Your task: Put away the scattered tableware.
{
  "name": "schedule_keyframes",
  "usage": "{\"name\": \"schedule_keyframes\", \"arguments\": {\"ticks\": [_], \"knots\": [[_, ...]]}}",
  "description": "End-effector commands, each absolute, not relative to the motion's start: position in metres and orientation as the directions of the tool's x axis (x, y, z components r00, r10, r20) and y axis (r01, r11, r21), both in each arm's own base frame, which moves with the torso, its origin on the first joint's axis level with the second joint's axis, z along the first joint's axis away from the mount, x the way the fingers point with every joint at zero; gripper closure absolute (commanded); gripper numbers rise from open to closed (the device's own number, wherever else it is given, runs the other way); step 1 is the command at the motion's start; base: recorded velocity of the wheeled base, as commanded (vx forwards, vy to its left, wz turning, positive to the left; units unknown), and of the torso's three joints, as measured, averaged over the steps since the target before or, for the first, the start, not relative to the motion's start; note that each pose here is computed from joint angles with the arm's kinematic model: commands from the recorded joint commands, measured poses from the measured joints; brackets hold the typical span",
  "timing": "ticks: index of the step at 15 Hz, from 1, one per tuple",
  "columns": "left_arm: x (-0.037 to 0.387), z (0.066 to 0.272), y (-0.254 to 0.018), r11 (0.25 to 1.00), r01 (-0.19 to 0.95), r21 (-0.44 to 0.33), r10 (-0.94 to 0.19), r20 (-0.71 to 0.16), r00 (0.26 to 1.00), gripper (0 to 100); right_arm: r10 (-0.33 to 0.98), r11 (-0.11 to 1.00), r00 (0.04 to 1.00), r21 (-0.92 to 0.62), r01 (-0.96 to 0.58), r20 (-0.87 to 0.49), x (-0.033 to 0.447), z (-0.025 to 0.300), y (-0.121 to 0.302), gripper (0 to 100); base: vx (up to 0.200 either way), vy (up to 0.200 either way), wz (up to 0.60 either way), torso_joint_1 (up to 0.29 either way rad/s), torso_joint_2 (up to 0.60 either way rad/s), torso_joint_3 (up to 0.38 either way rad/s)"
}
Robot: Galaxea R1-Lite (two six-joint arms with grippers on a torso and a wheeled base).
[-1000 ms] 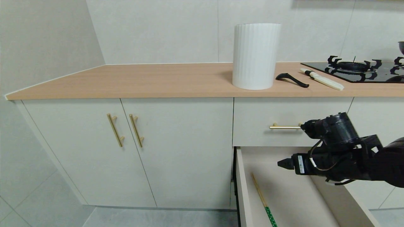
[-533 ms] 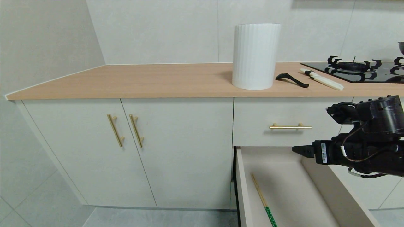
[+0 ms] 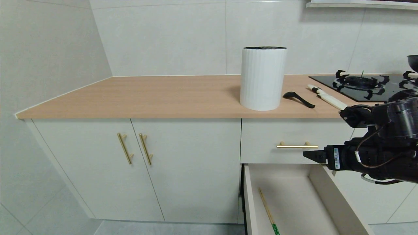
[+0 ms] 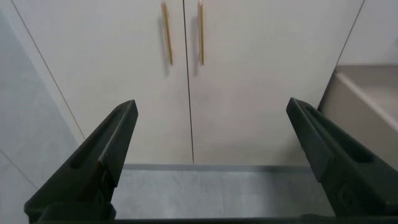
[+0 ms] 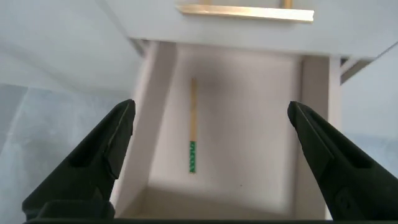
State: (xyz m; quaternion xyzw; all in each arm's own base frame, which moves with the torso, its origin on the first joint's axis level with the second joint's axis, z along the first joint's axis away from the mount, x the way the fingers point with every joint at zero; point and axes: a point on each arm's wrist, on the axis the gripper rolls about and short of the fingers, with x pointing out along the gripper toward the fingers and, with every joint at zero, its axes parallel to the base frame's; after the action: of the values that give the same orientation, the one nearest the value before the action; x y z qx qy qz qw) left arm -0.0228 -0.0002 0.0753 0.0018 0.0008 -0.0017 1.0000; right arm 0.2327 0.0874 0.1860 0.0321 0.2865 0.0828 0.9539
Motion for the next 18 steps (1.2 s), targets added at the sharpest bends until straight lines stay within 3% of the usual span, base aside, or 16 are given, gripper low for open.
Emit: {"name": "schedule_keyframes", "arguments": {"ticks": [1,15,18], "knots": [[-0.0228,0.0753,-0.0002,1.000,0.003,0.005,-0.003,-0.002,1.000,0,0.176,0.984,0.820,0.108,-0.140,-0.544,0.2328,0.1849,0.0874,0,0.000,0.000,0.00,0.149,-0.48,-0.295],[-0.0228,0.0753,-0.0002,1.000,0.003,0.005,-0.003,-0.002,1.000,0,0.176,0.984,0.812,0.106,-0.141,-0.556,0.2324,0.1811,0.0877,0,0.000,0.000,0.00,0.197,-0.48,-0.288],[-0.0228,0.0753,-0.0002,1.000,0.003,0.003,-0.003,-0.002,1.000,0,0.176,0.984,0.806,0.101,-0.144,-0.566,0.2332,0.1780,0.0892,0,0.000,0.000,0.00,0.076,-0.18,-0.110]]}}
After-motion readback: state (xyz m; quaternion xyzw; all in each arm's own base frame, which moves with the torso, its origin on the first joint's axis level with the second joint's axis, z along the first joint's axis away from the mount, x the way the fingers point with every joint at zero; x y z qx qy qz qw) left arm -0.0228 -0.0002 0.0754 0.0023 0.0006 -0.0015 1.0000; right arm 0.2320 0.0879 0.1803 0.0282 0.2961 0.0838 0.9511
